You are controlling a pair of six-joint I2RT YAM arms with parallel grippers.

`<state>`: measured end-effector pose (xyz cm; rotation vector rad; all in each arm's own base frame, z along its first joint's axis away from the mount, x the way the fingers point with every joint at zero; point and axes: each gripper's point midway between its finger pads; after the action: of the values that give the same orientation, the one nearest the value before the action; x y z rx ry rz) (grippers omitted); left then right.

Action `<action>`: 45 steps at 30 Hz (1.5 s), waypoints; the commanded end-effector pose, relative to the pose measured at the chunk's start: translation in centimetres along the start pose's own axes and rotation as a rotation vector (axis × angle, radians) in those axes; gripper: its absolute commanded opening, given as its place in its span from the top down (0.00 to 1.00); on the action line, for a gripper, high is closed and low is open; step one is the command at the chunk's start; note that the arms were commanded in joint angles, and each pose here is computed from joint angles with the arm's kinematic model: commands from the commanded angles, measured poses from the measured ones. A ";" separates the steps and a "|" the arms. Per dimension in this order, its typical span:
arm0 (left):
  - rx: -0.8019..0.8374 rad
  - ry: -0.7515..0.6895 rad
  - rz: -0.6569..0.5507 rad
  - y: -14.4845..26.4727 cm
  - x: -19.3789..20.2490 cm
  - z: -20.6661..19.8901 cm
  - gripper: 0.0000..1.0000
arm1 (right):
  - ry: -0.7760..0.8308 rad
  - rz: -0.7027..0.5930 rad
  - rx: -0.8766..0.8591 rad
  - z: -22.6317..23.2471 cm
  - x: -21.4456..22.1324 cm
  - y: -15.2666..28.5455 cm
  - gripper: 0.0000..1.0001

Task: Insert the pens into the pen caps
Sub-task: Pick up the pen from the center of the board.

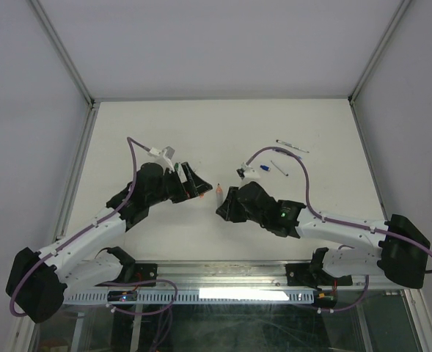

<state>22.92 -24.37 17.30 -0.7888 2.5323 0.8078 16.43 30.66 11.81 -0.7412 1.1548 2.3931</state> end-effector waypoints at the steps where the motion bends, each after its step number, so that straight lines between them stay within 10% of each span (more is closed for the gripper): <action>1: 0.046 0.005 -0.046 -0.7 -0.7 -1.6 0.13 | -0.047 -0.105 -0.138 4.5 -3.7 0.8 1.00; 25: 0.061 -0.006 0.036 -2.2 2.5 -2.3 0.50 | -0.040 -0.265 -0.219 7.1 -7.7 1.2 1.00; 38: 0.096 -0.023 0.021 -1.9 2.0 -3.3 0.89 | 0.001 -0.304 -0.238 7.8 -8.8 1.4 1.00; 39: 0.094 -0.035 0.012 -1.9 1.8 -3.4 0.93 | 0.025 -0.290 -0.238 7.8 -8.5 1.5 0.88; 44: 0.089 -0.133 -0.040 -1.0 0.2 -4.1 1.00 | 0.043 -0.240 -0.185 6.5 -7.7 2.4 0.88; 45: 0.089 -0.156 -0.050 -0.7 -0.1 -4.2 1.00 | 0.087 -0.226 -0.181 6.2 -7.3 2.7 0.51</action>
<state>22.08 -27.92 17.10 -0.7185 2.5345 0.7523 18.43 33.72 16.52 -0.8994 0.9299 2.3642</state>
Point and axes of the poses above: each gripper's point midway between its finger pads, its own y axis back along the fingers, its own z axis along the line the jaws close on, x = y × z, and after that the axes turned 1 degree about y, right-handed
